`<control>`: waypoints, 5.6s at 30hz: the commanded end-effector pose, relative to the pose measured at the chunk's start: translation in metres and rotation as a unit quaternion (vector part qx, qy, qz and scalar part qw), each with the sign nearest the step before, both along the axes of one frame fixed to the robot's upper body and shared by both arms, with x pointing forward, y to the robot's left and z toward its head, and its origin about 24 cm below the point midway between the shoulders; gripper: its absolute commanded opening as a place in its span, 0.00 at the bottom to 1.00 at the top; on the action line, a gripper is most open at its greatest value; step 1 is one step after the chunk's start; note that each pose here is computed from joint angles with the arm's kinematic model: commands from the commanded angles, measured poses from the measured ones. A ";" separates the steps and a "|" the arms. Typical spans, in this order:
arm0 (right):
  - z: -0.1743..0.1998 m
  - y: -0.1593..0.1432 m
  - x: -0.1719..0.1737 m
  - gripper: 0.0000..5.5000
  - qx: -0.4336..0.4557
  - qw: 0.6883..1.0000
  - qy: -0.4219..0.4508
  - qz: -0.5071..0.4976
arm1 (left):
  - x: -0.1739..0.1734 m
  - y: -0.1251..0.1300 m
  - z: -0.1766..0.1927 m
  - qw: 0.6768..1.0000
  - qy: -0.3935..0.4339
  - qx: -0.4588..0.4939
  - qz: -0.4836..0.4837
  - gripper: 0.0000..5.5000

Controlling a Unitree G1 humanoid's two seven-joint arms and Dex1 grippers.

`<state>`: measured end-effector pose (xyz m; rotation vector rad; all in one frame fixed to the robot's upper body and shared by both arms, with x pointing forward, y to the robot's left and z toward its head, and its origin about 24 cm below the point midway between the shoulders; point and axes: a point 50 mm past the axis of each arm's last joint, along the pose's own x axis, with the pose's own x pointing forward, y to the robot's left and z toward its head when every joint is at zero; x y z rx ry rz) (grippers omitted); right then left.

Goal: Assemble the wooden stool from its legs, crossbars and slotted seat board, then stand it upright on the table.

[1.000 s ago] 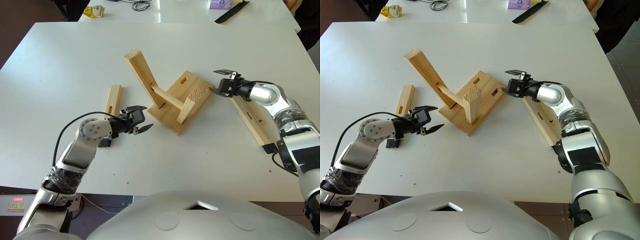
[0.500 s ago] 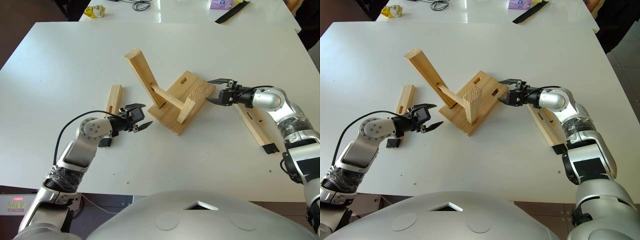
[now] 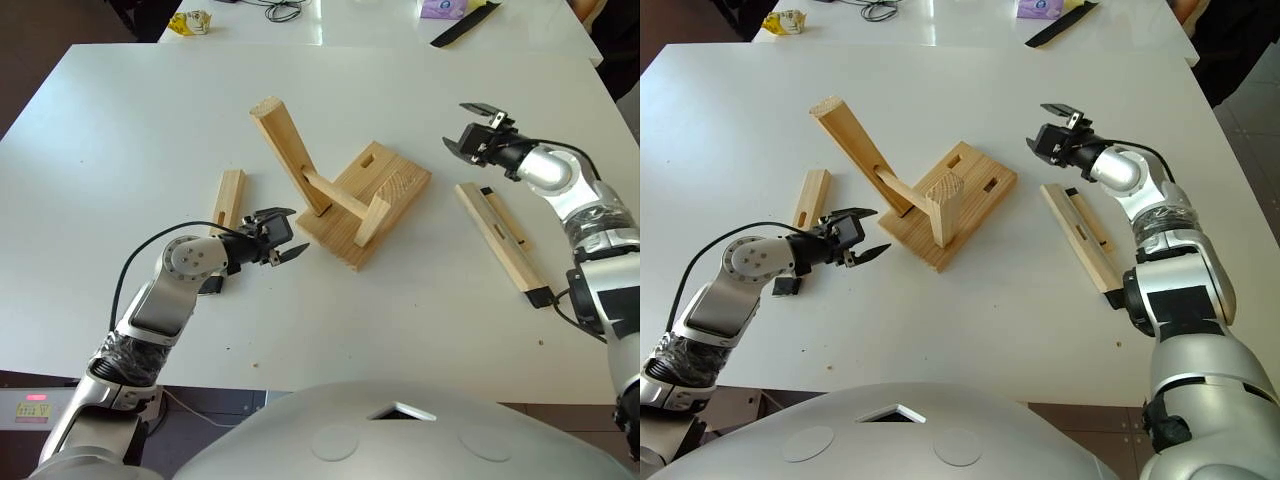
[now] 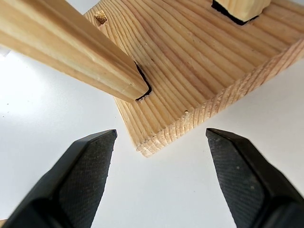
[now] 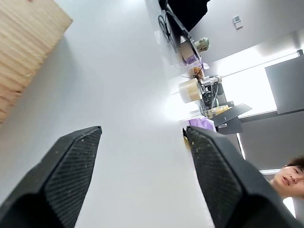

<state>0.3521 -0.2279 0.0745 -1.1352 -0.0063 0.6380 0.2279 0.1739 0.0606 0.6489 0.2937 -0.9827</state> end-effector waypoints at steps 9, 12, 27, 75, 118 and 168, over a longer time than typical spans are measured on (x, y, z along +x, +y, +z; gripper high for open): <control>-0.037 0.006 -0.012 0.60 -0.023 0.999 0.042 -0.014 | -0.006 0.003 0.002 0.999 0.023 0.016 -0.034 0.64; -0.039 0.006 -0.016 0.60 -0.016 0.998 0.053 -0.006 | -0.007 0.008 0.002 0.999 0.026 0.024 -0.037 0.64; -0.018 0.024 -0.019 0.60 0.033 0.993 0.050 0.104 | -0.005 0.016 -0.004 0.999 0.032 0.039 -0.017 0.64; -0.043 0.056 0.007 0.60 0.316 0.810 0.452 -0.199 | -0.005 0.000 -0.006 0.999 0.033 0.025 -0.028 0.64; -0.023 0.039 -0.040 0.60 -0.183 0.908 0.332 0.181 | 0.024 -0.003 -0.003 0.990 -0.037 -0.033 0.133 0.64; 0.017 0.016 -0.070 0.60 0.116 0.909 0.398 0.054 | -0.007 0.033 0.028 0.996 -0.013 0.021 0.091 0.64</control>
